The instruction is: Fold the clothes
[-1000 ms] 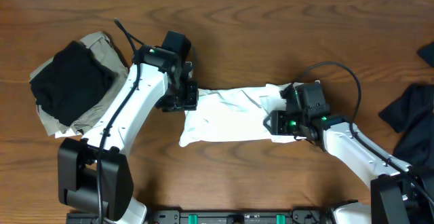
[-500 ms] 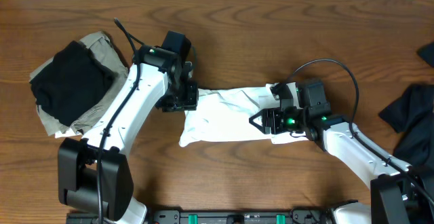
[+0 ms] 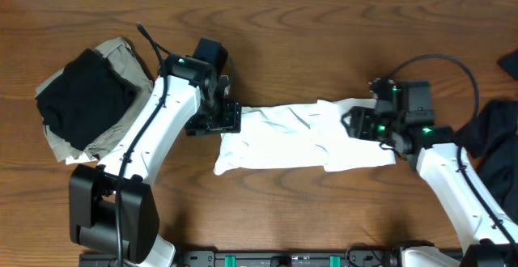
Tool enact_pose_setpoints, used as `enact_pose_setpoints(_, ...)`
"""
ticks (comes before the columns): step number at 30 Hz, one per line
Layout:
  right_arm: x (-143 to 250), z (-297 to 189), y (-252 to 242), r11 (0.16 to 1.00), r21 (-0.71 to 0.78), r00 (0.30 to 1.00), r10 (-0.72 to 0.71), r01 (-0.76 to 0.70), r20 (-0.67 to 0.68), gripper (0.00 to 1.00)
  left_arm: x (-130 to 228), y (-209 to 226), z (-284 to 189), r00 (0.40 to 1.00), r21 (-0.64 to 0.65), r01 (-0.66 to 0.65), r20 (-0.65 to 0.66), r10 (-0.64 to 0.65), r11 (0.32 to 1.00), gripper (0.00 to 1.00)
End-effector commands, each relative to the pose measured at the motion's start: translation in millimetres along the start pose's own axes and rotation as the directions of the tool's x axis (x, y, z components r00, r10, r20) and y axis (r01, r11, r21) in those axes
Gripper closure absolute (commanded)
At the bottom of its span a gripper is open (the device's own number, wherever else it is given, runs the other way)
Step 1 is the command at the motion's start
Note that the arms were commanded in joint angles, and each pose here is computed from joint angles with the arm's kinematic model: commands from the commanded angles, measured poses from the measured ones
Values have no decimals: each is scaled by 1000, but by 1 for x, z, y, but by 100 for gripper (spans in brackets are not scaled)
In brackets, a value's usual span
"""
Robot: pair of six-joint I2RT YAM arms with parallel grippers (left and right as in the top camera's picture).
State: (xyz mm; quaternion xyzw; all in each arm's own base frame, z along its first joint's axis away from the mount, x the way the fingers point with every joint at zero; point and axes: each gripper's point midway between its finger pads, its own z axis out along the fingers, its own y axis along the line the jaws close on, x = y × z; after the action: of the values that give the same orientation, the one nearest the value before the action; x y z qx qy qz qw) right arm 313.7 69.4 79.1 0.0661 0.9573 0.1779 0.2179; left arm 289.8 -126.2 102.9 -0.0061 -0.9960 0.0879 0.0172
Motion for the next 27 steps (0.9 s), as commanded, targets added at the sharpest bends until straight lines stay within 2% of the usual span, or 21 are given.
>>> enact_pose_setpoints(1, 8, 5, -49, 977, 206, 998, 58, -50, -29, 39, 1, 3, 8, 1000, 2, 8, -2, -8, 1000, 21)
enact_pose_setpoints(13, 42, 45, -75, 963, 260, 973, 124, -70, -196, 38, -18, 17, 19, 998, 12, 58, 26, -58, 998, 18)
enact_pose_setpoints(18, 41, 48, -74, 966, 249, 973, 124, -73, -197, 38, -16, 9, 40, 998, 107, 60, -41, -56, 992, 17)
enact_pose_setpoints(27, 42, 48, -72, 968, 238, 972, 125, -76, -200, 38, -4, 2, 86, 985, 180, 96, -162, -67, 979, 17)
